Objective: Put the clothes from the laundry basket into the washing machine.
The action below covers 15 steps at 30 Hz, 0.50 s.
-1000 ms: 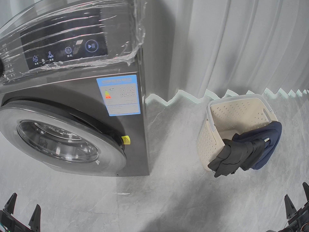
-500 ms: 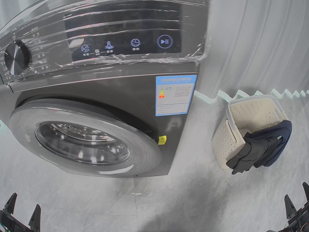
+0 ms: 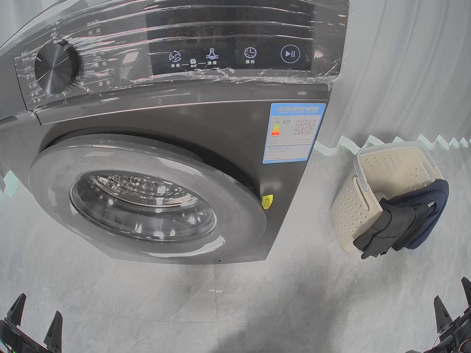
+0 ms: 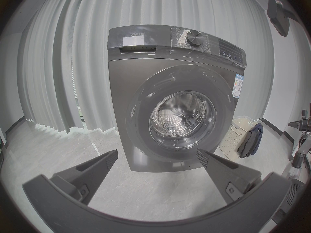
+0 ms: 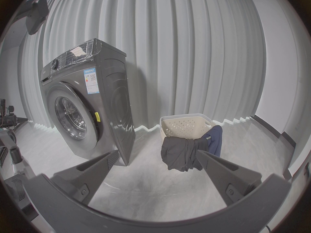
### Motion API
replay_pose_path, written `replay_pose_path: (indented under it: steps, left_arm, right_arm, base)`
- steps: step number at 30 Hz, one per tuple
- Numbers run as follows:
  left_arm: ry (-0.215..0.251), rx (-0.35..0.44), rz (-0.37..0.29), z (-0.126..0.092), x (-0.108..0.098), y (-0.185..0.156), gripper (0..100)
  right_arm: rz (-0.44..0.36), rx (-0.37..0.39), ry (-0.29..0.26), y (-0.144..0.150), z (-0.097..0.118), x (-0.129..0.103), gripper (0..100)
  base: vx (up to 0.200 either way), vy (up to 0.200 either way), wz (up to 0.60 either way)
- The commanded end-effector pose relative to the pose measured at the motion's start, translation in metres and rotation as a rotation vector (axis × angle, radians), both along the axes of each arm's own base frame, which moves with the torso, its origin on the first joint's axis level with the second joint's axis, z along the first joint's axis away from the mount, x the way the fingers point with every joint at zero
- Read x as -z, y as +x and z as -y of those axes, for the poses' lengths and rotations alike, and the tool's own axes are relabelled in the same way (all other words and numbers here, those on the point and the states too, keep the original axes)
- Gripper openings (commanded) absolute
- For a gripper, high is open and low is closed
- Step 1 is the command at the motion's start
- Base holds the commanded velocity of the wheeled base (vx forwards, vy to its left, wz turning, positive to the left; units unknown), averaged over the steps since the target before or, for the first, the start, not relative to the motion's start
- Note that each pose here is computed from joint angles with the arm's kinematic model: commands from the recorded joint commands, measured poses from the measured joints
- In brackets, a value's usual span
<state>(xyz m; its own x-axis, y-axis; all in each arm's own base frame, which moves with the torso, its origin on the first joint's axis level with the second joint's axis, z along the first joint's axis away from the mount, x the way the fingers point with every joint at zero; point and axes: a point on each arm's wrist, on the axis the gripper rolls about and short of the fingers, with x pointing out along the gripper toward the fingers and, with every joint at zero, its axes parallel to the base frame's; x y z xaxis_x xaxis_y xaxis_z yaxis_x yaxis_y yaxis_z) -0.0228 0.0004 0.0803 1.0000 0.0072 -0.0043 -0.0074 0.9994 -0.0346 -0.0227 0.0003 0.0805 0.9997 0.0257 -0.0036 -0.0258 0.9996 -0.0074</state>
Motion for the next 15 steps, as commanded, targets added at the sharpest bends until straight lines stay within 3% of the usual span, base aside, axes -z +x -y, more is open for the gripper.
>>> replay_pose_path:
  steps: [1,15]
  left_arm:
    - [-0.001,0.0,0.0,0.0,0.0044,0.0,100]
    - [-0.001,0.0,0.0,0.0,0.0044,0.0,100]
  right_arm:
    - [-0.003,0.0,0.0,0.0002,0.0,0.0048,100]
    - [-0.003,-0.002,0.0,0.0002,0.0,0.0048,100]
  base:
    - [0.0,0.2,0.0]
    - [0.0,0.2,0.0]
